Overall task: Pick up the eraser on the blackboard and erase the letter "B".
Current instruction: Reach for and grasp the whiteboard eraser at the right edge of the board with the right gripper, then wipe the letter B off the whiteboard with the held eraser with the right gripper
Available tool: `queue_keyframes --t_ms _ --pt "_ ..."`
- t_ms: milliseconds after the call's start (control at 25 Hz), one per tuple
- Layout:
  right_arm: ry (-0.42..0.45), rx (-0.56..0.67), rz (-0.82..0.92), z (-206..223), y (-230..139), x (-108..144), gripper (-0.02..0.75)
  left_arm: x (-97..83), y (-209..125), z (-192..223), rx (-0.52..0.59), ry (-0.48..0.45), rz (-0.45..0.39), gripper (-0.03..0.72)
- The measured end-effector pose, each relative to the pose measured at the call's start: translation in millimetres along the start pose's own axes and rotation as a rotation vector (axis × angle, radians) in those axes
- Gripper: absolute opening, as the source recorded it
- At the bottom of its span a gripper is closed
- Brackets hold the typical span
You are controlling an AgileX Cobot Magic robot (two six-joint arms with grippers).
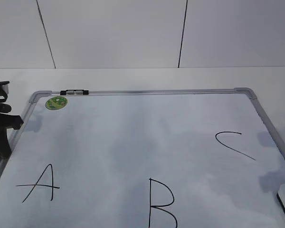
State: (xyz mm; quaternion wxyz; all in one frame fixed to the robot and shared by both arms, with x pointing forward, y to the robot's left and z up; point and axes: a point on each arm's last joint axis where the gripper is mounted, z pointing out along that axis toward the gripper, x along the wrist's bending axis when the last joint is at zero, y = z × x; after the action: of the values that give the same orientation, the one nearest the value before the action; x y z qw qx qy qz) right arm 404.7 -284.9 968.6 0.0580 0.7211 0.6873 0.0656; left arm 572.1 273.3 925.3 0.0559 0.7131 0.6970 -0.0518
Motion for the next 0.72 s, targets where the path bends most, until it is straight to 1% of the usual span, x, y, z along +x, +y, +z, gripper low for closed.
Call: queue_keyframes --t_ms 120,320,720 --pt "0.013 -0.032 -0.014 -0.1 2.9 1.2 0.591 0.0 0.0 0.0 0.000 0.000 0.000 0.018" --pt "0.024 -0.036 -0.013 0.0 3.4 2.2 0.591 0.0 0.0 0.0 0.000 0.000 0.000 0.018" --pt "0.027 0.031 -0.006 11.4 5.2 3.6 0.590 -0.1 -0.1 0.0 0.001 -0.001 0.000 0.018"
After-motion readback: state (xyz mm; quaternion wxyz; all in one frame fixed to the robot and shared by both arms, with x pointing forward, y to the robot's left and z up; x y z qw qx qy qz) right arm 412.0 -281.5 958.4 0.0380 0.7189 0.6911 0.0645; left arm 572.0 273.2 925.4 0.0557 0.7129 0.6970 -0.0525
